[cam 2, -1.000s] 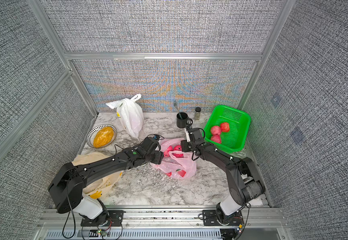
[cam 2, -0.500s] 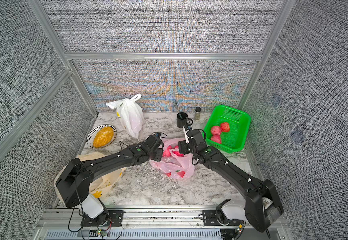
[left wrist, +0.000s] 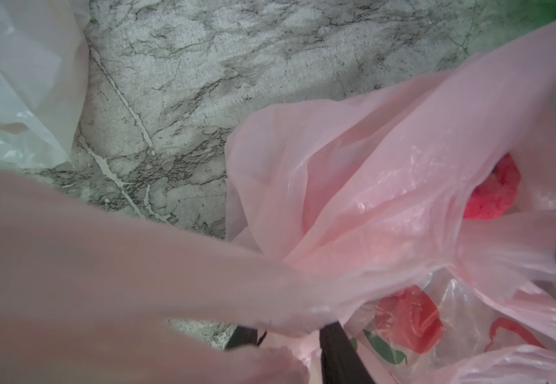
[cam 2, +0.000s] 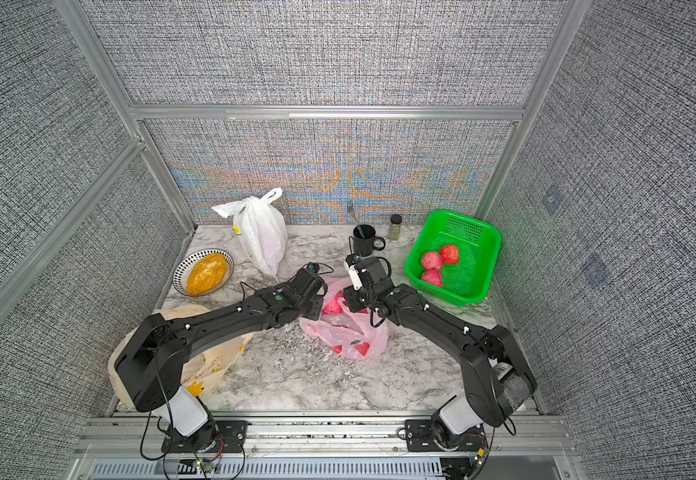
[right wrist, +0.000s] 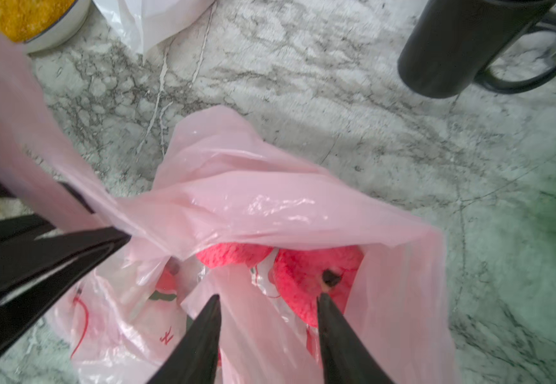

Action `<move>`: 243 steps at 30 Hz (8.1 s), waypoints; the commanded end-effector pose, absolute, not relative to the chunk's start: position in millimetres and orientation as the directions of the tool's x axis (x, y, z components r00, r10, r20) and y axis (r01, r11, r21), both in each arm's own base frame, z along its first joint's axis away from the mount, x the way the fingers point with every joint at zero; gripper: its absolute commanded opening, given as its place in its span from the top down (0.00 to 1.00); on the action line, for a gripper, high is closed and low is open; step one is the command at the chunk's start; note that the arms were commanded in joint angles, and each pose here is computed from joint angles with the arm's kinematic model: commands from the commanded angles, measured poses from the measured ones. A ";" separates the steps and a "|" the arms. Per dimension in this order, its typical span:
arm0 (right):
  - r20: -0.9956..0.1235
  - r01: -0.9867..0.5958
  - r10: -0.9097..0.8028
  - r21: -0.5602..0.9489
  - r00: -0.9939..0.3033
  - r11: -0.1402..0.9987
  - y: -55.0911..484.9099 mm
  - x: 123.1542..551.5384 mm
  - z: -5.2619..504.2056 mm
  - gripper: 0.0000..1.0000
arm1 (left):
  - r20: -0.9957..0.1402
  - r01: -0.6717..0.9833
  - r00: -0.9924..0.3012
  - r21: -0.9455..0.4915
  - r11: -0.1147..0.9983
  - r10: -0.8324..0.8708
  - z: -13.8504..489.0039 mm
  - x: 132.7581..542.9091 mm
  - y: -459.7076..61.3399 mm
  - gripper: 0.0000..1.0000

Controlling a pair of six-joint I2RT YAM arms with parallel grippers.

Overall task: Untie the knot of a plastic bag & take out the apple
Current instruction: Untie the plastic bag at the center of the board, then pick up the apple from the plastic bag, then place the apple in the basket, then pick up the apple from the plastic bag.

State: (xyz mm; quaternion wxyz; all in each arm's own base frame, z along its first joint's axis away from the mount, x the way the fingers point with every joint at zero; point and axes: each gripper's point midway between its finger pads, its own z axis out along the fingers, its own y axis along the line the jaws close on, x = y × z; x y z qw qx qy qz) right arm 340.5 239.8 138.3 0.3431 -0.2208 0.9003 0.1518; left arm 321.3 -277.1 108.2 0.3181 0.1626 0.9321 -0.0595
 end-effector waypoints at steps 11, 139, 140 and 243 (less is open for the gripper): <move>-0.388 -0.362 -0.247 0.260 -0.888 0.895 192.5 245.4 41.4 0.53 | -0.623 0.308 -0.751 -0.034 0.951 0.221 108.5 332.0 -272.7 0.66; -0.587 -0.697 -0.416 0.408 -0.695 0.589 279.9 258.7 139.6 0.45 | -0.626 0.287 -0.760 -0.081 0.955 0.175 109.1 330.2 -266.5 0.66; -0.592 -0.702 -0.413 0.419 -0.692 0.576 281.6 256.4 141.9 0.45 | -0.626 0.286 -0.760 -0.080 0.955 0.175 109.3 330.1 -266.3 0.66; -0.589 -0.407 -0.264 0.123 -0.764 0.905 213.5 328.1 113.0 0.60 | -0.648 0.317 -0.748 -0.157 0.935 0.145 115.2 321.4 -272.5 0.64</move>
